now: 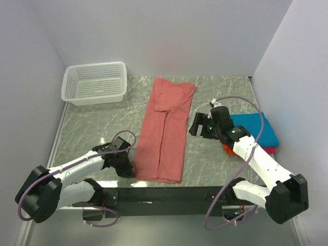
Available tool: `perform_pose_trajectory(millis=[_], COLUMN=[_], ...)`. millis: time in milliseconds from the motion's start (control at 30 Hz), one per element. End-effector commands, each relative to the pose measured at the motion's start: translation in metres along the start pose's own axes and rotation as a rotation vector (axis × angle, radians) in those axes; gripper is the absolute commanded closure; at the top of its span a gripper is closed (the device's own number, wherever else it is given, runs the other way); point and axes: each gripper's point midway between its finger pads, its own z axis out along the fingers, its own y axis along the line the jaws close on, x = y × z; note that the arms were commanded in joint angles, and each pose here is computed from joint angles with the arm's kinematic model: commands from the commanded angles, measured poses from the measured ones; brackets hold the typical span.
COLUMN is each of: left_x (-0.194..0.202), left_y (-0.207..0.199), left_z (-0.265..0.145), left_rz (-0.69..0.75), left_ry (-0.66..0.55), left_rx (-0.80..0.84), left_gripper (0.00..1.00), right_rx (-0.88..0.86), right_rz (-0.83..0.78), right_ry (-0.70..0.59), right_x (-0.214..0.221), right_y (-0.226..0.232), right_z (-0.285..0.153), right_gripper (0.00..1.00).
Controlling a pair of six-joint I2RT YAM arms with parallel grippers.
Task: Fold and stack the t-shirts
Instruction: Fold the tshirt
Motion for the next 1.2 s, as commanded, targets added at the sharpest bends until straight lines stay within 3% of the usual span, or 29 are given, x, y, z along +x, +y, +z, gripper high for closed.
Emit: perform_pose_trajectory(millis=[0, 200, 367, 600, 767, 867, 900, 1100, 1167], left_x=[0.013, 0.011, 0.009, 0.011, 0.008, 0.008, 0.009, 0.004, 0.005], left_y=[0.016, 0.02, 0.021, 0.026, 0.023, 0.024, 0.026, 0.023, 0.02], left_z=[0.014, 0.009, 0.007, 0.006, 0.005, 0.005, 0.005, -0.005, -0.009], left_rz=[0.007, 0.0, 0.001, -0.012, -0.022, -0.028, -0.032, -0.053, -0.046], left_ry=[0.058, 0.038, 0.03, 0.025, 0.003, 0.002, 0.004, -0.034, -0.035], left_rx=[-0.029, -0.049, -0.062, -0.07, -0.056, -0.058, -0.065, -0.053, -0.032], left_gripper=[0.97, 0.99, 0.99, 0.99, 0.99, 0.99, 0.99, 0.99, 0.99], right_rx=[0.012, -0.189, -0.184, -0.082, -0.041, -0.017, -0.019, -0.07, -0.103], right_rz=[-0.026, -0.213, -0.316, -0.414, -0.42, -0.414, -0.413, -0.386, -0.369], right_ry=[0.081, 0.295, 0.387, 0.472, 0.439, 0.423, 0.423, 0.448, 0.445], right_x=[0.038, 0.138, 0.196, 0.236, 0.24, 0.239, 0.24, 0.25, 0.251], right_y=[0.008, 0.061, 0.066, 0.059, 0.056, 0.052, 0.052, 0.062, 0.07], right_z=[-0.005, -0.029, -0.035, -0.018, -0.006, -0.002, -0.001, -0.012, -0.019], right_gripper=[0.05, 0.08, 0.09, 0.16, 0.25, 0.41, 0.56, 0.99, 1.0])
